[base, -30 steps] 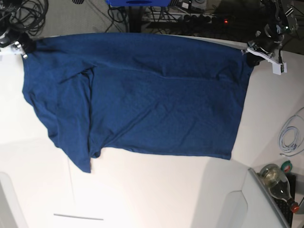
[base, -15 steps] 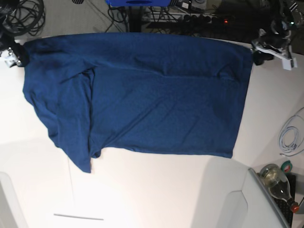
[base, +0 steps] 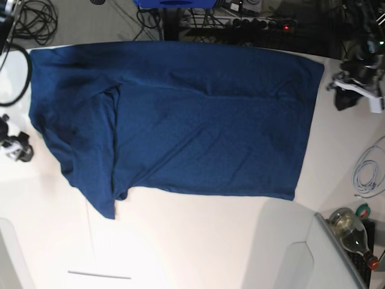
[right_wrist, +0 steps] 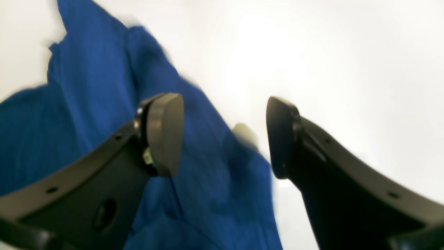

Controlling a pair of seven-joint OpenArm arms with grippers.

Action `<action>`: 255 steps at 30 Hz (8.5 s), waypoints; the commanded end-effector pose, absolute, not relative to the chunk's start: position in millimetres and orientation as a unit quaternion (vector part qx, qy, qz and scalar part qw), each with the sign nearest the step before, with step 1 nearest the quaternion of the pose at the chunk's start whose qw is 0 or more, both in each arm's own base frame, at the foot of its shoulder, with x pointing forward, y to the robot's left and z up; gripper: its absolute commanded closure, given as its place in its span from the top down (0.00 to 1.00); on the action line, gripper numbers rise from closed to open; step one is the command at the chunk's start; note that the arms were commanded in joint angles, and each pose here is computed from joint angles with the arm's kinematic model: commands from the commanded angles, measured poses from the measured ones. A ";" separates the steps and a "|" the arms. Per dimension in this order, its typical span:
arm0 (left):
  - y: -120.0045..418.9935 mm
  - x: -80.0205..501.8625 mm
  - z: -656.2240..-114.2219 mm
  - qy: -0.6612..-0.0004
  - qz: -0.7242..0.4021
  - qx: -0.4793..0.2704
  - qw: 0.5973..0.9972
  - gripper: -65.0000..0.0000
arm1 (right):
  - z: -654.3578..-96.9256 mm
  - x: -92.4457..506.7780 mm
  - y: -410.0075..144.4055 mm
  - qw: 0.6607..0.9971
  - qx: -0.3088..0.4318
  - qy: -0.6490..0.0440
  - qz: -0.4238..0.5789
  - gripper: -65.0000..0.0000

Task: Layout the t-shirt on the table in an organized manner, then fold the t-shirt properly
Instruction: 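Release the shirt corner with the right gripper and move it along the side edge, then grasp the shirt side edge with the right gripper and drag it outward, then reach the right gripper into the shirt middle and pinch the fabric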

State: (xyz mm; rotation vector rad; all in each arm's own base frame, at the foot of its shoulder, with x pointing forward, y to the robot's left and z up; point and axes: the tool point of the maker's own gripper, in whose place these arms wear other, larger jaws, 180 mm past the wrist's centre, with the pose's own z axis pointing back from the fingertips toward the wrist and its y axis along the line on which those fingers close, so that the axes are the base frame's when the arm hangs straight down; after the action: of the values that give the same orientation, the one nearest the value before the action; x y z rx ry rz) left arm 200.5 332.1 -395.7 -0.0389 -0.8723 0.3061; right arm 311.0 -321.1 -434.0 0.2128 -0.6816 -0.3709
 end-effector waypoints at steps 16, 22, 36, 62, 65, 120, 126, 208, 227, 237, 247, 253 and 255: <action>293.4 218.2 -440.7 -0.382 0.119 -0.029 0.916 0.00 | -460.2 370.8 -291.2 0.942 0.094 -0.302 -0.109 0.41; 289.3 210.6 -452.8 -0.360 0.100 -0.007 0.928 0.00 | -477.6 364.9 -292.0 0.948 0.083 -0.288 -0.105 0.39; 291.8 204.2 -478.1 -0.342 0.125 -0.016 0.931 0.00 | -474.1 366.3 -296.1 0.947 0.078 -0.292 -0.105 0.00; 294.6 215.9 -447.7 -0.381 0.105 -0.001 0.919 0.00 | -438.4 359.3 -273.5 0.930 0.077 -0.351 -0.076 0.00; 294.6 216.2 -447.2 -0.382 0.105 -0.001 0.918 0.00 | -436.3 353.0 -263.5 0.931 0.083 -0.351 -0.063 0.00; 333.4 196.5 -441.1 -0.379 0.137 0.036 0.914 0.00 | -447.7 429.0 -221.5 0.943 0.103 -0.310 -0.066 0.33; 333.4 196.5 -441.1 -0.379 0.137 0.036 0.914 0.00 | -448.2 428.5 -220.6 0.943 0.104 -0.309 -0.066 0.20; 389.2 143.1 -422.7 -0.360 0.158 0.104 0.914 0.00 | -414.9 267.0 -0.8 0.907 0.278 -0.297 0.105 0.53; 389.6 142.4 -422.7 -0.360 0.162 0.104 0.913 0.00 | -462.5 284.2 0.2 0.933 0.253 -0.239 0.097 0.41; 388.7 142.8 -423.5 -0.360 0.160 0.103 0.913 0.00 | -467.8 274.1 1.5 0.935 0.256 -0.228 0.094 0.12; 390.5 142.7 -422.0 -0.361 0.161 0.105 0.913 0.00 | -429.5 275.5 29.9 0.912 0.294 -0.263 0.111 0.00; 388.7 143.5 -422.9 -0.360 0.159 0.103 0.913 0.00 | -395.0 270.0 79.5 0.892 0.342 -0.260 0.139 0.00; 388.2 143.4 -423.2 -0.360 0.159 0.103 0.914 0.00 | -390.5 264.9 96.9 0.886 0.351 -0.257 0.160 0.00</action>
State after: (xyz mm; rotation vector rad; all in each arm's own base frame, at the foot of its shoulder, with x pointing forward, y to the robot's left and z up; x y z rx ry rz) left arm 137.6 381.0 -434.4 0.1928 -0.7051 0.3343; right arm 255.3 92.7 -403.0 0.7065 -0.4947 0.3319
